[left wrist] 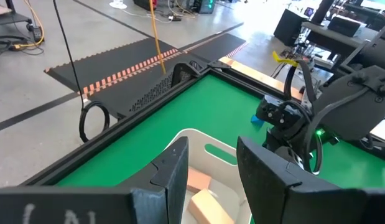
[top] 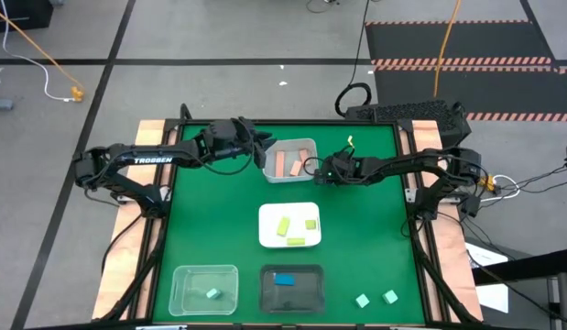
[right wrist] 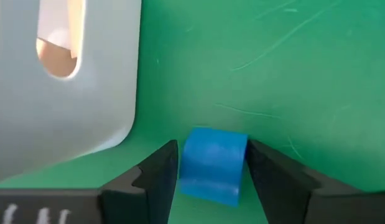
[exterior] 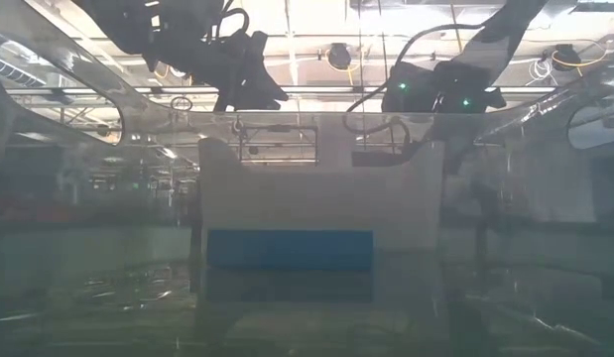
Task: Sort & place blocks by color
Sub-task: Put the left blue block into the black bin
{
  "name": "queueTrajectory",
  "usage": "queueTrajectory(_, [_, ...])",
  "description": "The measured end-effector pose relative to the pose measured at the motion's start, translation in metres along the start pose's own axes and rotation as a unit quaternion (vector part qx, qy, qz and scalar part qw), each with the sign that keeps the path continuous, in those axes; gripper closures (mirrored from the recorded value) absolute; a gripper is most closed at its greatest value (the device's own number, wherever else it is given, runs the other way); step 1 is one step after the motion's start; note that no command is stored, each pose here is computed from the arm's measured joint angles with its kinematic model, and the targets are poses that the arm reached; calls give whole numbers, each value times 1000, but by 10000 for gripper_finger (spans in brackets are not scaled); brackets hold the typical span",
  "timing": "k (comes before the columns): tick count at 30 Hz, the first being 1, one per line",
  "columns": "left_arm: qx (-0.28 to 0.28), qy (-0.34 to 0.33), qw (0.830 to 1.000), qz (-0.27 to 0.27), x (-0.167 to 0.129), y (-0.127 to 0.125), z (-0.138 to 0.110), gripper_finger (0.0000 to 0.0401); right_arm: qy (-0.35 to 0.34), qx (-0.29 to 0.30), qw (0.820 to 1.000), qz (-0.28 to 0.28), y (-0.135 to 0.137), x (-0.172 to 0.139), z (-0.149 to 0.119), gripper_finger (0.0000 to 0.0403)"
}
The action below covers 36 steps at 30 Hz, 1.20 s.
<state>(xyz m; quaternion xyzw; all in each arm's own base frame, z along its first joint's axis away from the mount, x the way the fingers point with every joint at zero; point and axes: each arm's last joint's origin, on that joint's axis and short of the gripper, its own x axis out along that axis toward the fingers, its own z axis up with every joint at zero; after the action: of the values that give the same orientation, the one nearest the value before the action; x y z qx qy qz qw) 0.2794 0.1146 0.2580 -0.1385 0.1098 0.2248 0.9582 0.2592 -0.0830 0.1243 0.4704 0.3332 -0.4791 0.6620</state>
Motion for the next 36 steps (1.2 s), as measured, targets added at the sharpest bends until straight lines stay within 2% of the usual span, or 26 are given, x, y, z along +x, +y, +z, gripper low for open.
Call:
queueTrajectory(7, [0,0,1000,0,0,0,0,265,3,-27,1000,-1,0,0,0,285])
queueTrajectory(13, [0,0,1000,0,0,0,0,265,6,-29,1000,2,-1,-4,0,287])
queueTrajectory(19, [0,0,1000,0,0,0,0,265,30,-30,999,2,-9,-31,2,285])
queueTrajectory(24, [-1,-1,1000,0,0,0,0,265,3,-26,998,48,-10,-62,10,286])
queueTrajectory(26, [-1,-1,1000,0,0,0,0,265,-22,-38,995,94,-6,-75,15,287])
queueTrajectory(28, [-1,-1,1000,0,0,0,0,265,-52,-54,986,147,0,-88,20,286])
queueTrajectory(31, [-1,-1,1000,0,0,0,0,265,-109,-78,964,231,11,-106,29,285])
queueTrajectory(36, [0,-4,1000,-3,0,-2,1,265,-212,-109,907,346,31,-129,42,285])
